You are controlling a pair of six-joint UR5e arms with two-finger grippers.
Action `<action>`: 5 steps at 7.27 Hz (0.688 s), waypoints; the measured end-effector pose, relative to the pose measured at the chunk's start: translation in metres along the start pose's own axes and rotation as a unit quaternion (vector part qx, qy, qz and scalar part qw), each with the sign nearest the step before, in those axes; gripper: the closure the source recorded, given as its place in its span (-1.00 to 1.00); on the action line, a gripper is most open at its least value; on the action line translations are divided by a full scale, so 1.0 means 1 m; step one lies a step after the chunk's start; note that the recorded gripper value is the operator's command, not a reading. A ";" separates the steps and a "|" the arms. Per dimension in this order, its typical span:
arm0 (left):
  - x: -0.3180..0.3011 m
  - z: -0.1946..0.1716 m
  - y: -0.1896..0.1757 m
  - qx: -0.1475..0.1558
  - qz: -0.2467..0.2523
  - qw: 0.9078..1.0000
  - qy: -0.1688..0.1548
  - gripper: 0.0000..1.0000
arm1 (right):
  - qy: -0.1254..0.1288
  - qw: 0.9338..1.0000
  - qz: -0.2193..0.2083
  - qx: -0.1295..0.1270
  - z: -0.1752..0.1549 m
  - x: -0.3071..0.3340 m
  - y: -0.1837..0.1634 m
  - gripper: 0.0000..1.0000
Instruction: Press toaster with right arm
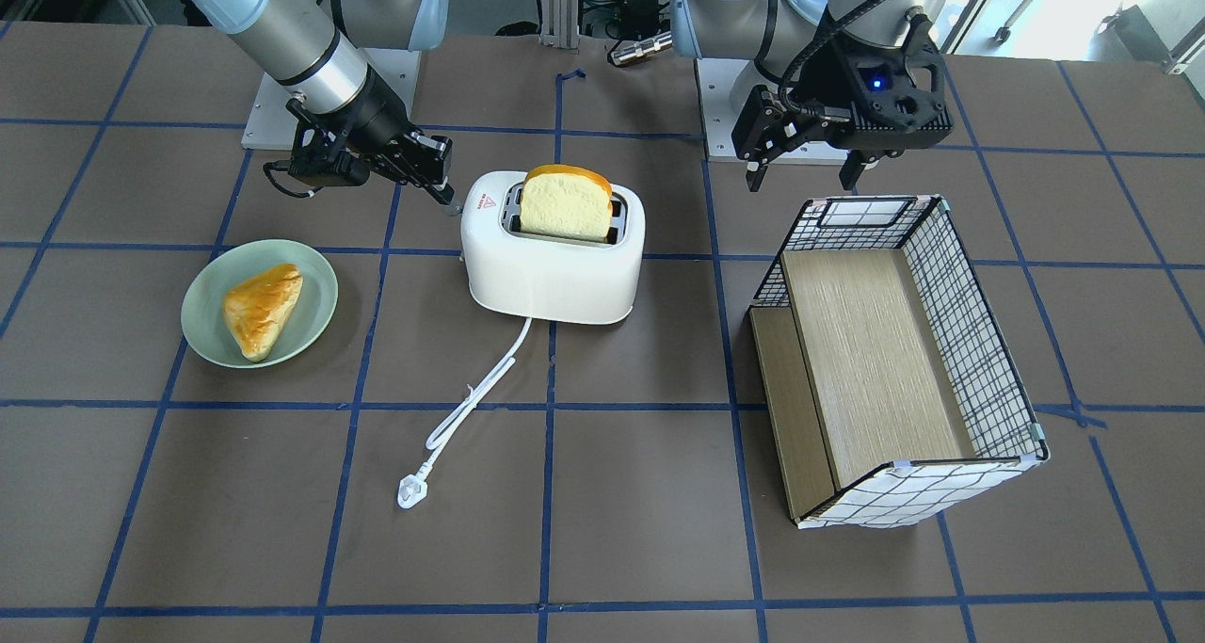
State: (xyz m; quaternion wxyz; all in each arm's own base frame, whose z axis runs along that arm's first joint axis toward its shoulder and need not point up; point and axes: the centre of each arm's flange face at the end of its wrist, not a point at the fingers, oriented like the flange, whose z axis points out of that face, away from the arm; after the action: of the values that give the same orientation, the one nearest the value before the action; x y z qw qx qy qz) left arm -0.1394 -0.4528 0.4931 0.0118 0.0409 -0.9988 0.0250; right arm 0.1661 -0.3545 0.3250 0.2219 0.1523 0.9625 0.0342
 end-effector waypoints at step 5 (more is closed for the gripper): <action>0.000 0.000 0.000 0.000 0.000 1.000 0.000 -1.00 | 0.008 0.999 0.015 -0.027 0.019 0.006 -0.008 1.00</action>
State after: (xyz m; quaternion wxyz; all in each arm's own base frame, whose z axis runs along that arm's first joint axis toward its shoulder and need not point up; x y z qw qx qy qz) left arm -0.1394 -0.4528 0.4931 0.0118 0.0409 -0.9988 0.0250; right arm 0.1668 -0.3601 0.3047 0.2177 0.1600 0.9606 0.0646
